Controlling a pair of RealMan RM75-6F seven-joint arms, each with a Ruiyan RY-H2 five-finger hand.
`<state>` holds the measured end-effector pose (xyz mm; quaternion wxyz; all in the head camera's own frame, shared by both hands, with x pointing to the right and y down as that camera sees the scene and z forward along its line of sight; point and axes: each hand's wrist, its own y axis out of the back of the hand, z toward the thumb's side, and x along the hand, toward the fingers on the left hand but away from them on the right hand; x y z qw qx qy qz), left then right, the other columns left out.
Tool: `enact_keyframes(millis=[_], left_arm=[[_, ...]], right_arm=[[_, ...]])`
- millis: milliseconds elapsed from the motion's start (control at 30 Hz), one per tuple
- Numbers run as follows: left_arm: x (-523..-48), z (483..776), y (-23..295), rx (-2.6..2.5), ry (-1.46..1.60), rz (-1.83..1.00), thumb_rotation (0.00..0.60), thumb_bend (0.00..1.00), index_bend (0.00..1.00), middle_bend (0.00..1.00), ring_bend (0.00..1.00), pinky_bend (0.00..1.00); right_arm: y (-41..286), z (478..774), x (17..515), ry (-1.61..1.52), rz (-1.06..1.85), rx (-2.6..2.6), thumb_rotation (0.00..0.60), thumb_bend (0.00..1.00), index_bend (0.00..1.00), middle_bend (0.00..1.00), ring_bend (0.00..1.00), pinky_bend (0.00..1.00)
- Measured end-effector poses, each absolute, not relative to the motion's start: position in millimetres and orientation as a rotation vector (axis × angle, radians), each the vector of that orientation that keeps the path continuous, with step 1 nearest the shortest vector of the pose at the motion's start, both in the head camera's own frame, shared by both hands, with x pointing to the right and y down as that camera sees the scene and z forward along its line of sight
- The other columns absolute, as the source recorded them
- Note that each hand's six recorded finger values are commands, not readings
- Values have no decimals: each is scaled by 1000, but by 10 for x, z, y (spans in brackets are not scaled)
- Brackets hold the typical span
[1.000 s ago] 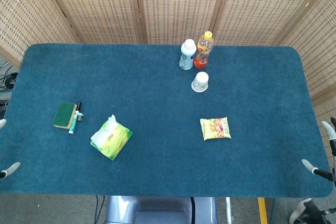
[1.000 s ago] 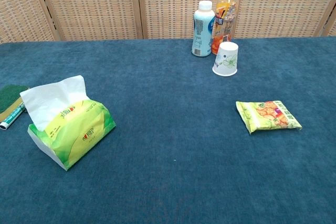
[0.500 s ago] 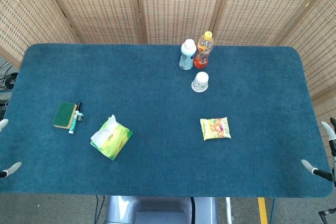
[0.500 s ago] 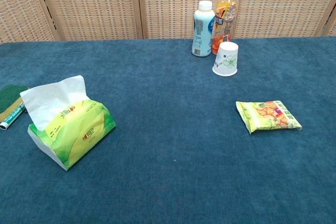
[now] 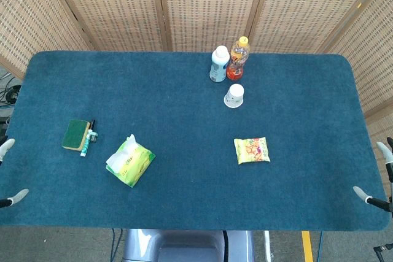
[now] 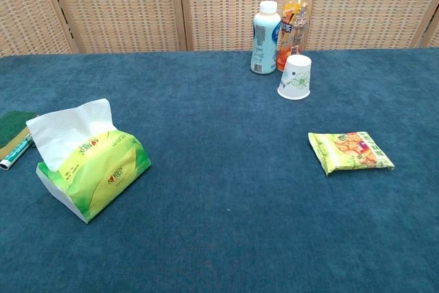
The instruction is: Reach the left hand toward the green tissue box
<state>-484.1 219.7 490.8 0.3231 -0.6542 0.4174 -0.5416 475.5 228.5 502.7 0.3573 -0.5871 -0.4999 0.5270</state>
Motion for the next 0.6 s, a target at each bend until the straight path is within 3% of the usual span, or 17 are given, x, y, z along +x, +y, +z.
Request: enact_keyframes(millis=[267, 600], left_arm=[[-4599, 5170, 2071, -1826, 1083, -1368, 600, 100, 0, 0, 0, 0], [-3856, 5748, 1860, -2081, 1018, -1340, 600, 122, 0, 0, 0, 4]], right_arm=[[2279, 5025, 4771, -1296, 1363, -1516, 600, 0, 0, 0, 0, 0], [2269, 5039, 4789, -1302, 1366, -1524, 600, 0, 0, 0, 0, 0]])
